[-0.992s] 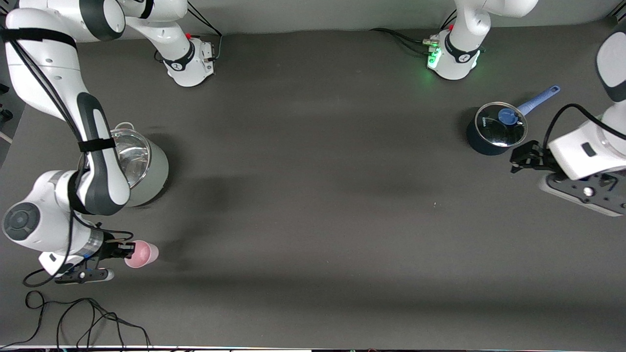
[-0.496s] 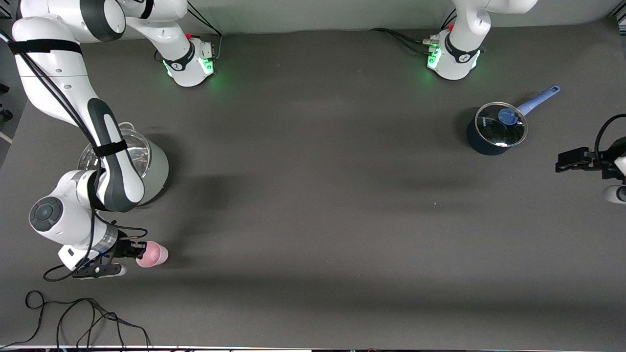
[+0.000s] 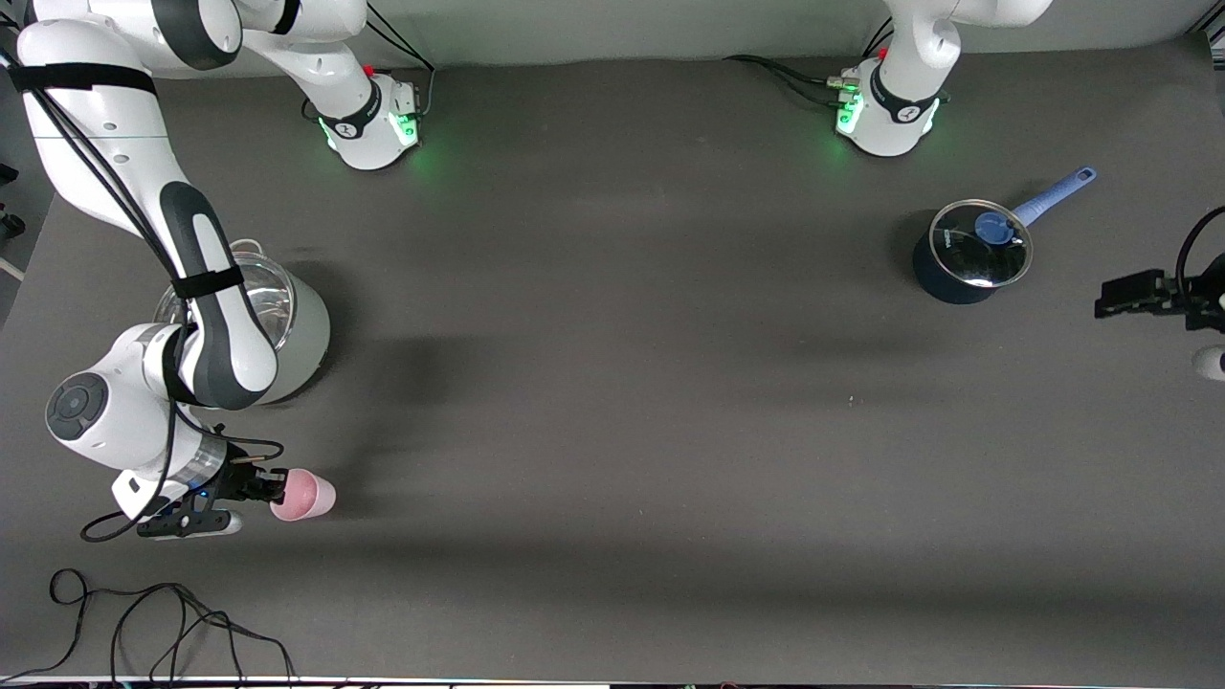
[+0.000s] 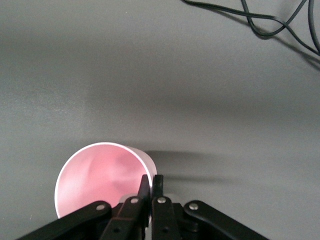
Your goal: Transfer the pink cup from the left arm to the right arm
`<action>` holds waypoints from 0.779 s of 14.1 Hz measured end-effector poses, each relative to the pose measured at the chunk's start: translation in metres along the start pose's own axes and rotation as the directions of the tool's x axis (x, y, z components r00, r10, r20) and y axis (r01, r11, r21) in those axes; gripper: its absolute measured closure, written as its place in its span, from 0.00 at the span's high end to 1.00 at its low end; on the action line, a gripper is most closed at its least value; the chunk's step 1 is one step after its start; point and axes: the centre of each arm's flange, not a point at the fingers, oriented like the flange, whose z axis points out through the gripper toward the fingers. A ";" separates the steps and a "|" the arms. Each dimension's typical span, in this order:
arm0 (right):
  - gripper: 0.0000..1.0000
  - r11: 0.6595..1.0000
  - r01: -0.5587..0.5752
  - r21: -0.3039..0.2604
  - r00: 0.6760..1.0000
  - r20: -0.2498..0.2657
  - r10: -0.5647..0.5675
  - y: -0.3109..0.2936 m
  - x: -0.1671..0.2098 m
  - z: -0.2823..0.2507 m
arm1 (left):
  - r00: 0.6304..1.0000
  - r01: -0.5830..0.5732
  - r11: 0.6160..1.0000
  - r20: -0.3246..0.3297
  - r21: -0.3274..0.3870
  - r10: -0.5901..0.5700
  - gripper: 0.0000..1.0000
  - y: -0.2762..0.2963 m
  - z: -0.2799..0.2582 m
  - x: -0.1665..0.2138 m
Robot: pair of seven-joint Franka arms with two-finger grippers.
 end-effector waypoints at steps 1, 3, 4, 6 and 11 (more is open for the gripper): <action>0.03 1.000 -0.001 0.002 1.000 0.004 0.001 0.000 -0.002 0.002 | 1.000 -0.003 1.000 -0.002 -0.002 0.003 1.00 0.002 -0.003 -0.002; 0.03 1.000 -0.003 0.003 1.000 0.012 0.003 0.000 -0.004 0.005 | 1.000 -0.004 1.000 0.006 -0.003 0.004 1.00 0.002 -0.001 -0.004; 0.03 1.000 -0.003 0.004 1.000 0.015 0.003 0.000 -0.006 0.006 | 1.000 0.000 1.000 0.013 -0.005 0.000 1.00 0.000 0.001 -0.005; 0.03 1.000 -0.005 0.005 1.000 0.024 0.005 0.000 -0.009 0.009 | 1.000 0.012 1.000 0.026 -0.011 -0.012 1.00 -0.007 0.008 -0.008; 0.03 1.000 -0.006 0.007 0.999 0.035 0.006 0.000 -0.013 0.014 | 0.999 0.016 1.000 0.033 -0.023 -0.015 1.00 -0.016 0.013 -0.010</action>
